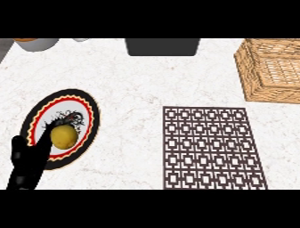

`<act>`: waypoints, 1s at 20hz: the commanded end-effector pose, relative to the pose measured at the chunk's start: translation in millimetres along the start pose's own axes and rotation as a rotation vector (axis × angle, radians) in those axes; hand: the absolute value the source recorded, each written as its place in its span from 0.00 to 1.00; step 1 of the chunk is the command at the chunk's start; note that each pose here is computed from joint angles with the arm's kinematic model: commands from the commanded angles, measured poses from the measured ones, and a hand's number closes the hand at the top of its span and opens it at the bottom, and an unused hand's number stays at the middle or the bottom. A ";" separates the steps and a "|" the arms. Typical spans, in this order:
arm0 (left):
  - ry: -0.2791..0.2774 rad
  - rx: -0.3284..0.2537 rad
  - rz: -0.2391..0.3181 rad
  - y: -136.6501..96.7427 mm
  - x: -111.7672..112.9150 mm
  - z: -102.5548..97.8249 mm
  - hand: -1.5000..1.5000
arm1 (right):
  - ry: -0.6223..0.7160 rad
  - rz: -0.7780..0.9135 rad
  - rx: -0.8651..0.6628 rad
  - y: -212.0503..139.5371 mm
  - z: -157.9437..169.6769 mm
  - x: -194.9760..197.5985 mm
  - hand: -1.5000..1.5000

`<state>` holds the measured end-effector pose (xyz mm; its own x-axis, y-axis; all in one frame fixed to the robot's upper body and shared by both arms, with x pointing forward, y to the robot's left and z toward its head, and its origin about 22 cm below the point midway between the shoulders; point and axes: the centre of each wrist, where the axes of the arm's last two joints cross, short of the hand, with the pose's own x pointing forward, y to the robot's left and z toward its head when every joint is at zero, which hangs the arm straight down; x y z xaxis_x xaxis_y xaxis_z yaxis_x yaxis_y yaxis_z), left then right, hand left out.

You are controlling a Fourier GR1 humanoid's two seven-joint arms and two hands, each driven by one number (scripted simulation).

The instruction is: Pick the bell pepper from the placemat and place it in the basket

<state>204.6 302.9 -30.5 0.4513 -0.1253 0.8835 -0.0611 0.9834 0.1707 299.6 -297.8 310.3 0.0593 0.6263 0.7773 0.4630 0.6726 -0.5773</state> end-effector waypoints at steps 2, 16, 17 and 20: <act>0.087 -0.041 0.002 2.1 -26.8 1.3 0.50 | 0.031 0.034 0.002 -23.0 -39.8 -25.1 1.00; 0.081 -0.042 0.012 -14.7 -13.9 -2.8 0.50 | 0.109 -0.067 -0.007 8.7 -101.9 -96.9 1.00; 0.073 -0.053 0.023 -3.4 -12.1 -11.1 0.50 | 0.136 -0.143 0.026 28.4 -95.2 -113.6 1.00; 0.078 -0.063 -0.009 -16.7 -5.9 2.0 0.50 | 0.155 -0.159 -0.003 28.3 -109.3 -119.5 1.00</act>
<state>209.5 297.7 -27.5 0.4524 -0.1378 0.8811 -0.0367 0.9843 0.1728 388.9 -389.2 245.0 0.1173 0.5070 0.8539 0.4598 0.7344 -0.4992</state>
